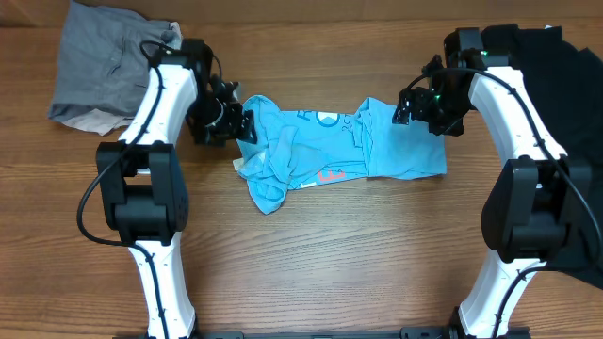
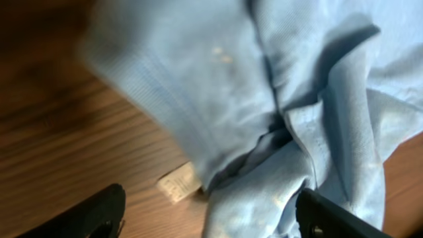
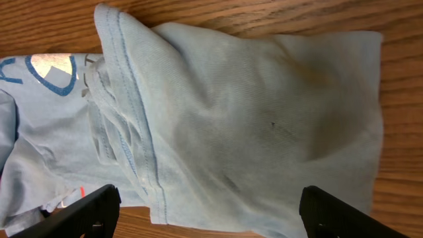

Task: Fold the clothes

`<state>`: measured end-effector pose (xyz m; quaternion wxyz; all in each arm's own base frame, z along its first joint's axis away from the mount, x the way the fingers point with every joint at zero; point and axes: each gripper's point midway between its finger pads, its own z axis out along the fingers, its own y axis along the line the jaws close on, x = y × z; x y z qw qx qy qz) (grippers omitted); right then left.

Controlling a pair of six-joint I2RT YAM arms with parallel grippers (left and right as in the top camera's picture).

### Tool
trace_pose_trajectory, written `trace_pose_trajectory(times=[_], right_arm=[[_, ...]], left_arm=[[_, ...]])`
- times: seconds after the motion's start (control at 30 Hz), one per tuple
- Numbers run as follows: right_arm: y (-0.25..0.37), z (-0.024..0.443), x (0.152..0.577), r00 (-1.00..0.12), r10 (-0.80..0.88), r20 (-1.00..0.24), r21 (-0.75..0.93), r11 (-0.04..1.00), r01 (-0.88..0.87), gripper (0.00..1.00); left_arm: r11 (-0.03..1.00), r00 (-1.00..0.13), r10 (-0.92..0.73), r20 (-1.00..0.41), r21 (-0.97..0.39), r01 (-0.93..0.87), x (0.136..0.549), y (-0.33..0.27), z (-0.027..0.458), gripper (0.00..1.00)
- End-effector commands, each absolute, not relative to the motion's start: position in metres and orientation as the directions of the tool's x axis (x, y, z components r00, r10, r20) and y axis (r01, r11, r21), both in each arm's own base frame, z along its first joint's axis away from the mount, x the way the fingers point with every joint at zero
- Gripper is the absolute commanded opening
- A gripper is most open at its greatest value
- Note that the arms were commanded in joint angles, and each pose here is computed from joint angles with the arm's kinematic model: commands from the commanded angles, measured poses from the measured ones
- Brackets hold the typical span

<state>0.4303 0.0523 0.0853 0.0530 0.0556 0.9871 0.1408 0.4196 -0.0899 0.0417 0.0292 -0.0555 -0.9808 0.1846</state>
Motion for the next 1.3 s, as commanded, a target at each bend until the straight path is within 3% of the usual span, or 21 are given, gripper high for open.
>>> trace_pose_trajectory(times=[0.0,0.3,0.73,0.87,0.9,0.97,1.03,1.07,1.1,1.17,1.2,1.23,1.27], right_arm=[[0.052,0.114,0.440,-0.978,0.122,-0.172,0.285,0.956,0.069,0.91],[0.051,0.114,0.443,-0.975,0.123,-0.183,0.283,0.957,0.067,0.95],[0.051,0.114,0.443,-0.975,0.123,-0.184,0.284,0.957,0.067,0.96],[0.051,0.114,0.443,-0.975,0.123,-0.183,0.284,0.957,0.068,0.96],[0.051,0.114,0.443,-0.975,0.123,-0.183,0.284,0.957,0.068,0.96],[0.051,0.114,0.443,-0.975,0.124,-0.182,0.283,0.957,0.068,0.96],[0.050,0.114,0.442,-0.976,0.128,-0.178,0.284,0.956,0.074,0.94],[0.050,0.114,0.442,-0.975,0.132,-0.176,0.284,0.956,0.078,0.92],[0.050,0.114,0.441,-0.976,0.133,-0.172,0.284,0.955,0.080,0.80],[0.051,0.114,0.440,-0.976,0.136,-0.167,0.288,0.954,0.084,0.41],[0.051,0.114,0.440,-0.975,0.154,-0.161,0.295,0.950,0.101,0.10],[0.052,0.113,0.440,-0.974,0.165,-0.155,0.300,0.947,0.112,0.04],[0.054,0.111,0.440,-0.975,0.166,-0.150,0.314,0.943,0.113,0.04]], left_arm=[[0.894,-0.983,0.182,0.025,-0.421,0.154,0.409,-0.109,0.035,0.88],[0.891,-0.980,0.197,0.011,-0.420,0.174,0.398,-0.117,-0.005,1.00],[0.905,-0.980,0.193,-0.043,-0.379,0.195,0.392,-0.167,-0.039,0.98],[0.950,-0.988,0.153,-0.005,-0.275,0.149,0.385,-0.163,-0.045,0.80],[0.962,-0.991,0.131,0.006,-0.244,0.126,0.384,-0.160,-0.047,0.47],[0.977,-0.997,0.080,0.019,-0.199,0.074,0.384,-0.152,-0.048,0.04],[0.981,-0.998,0.052,0.030,-0.191,0.045,0.384,-0.144,-0.047,0.04],[0.981,-0.999,0.042,0.034,-0.190,0.035,0.384,-0.141,-0.046,0.04],[0.982,-0.999,0.018,0.044,-0.188,0.010,0.385,-0.131,-0.041,0.04],[0.982,-0.999,-0.017,0.051,-0.187,-0.026,0.388,-0.116,-0.030,0.04],[0.981,-0.998,-0.030,0.049,-0.188,-0.039,0.390,-0.106,-0.021,0.04],[0.981,-0.998,-0.038,0.043,-0.189,-0.045,0.393,-0.097,-0.011,0.04],[0.980,-0.998,-0.044,0.036,-0.190,-0.050,0.395,-0.086,0.001,0.04]])
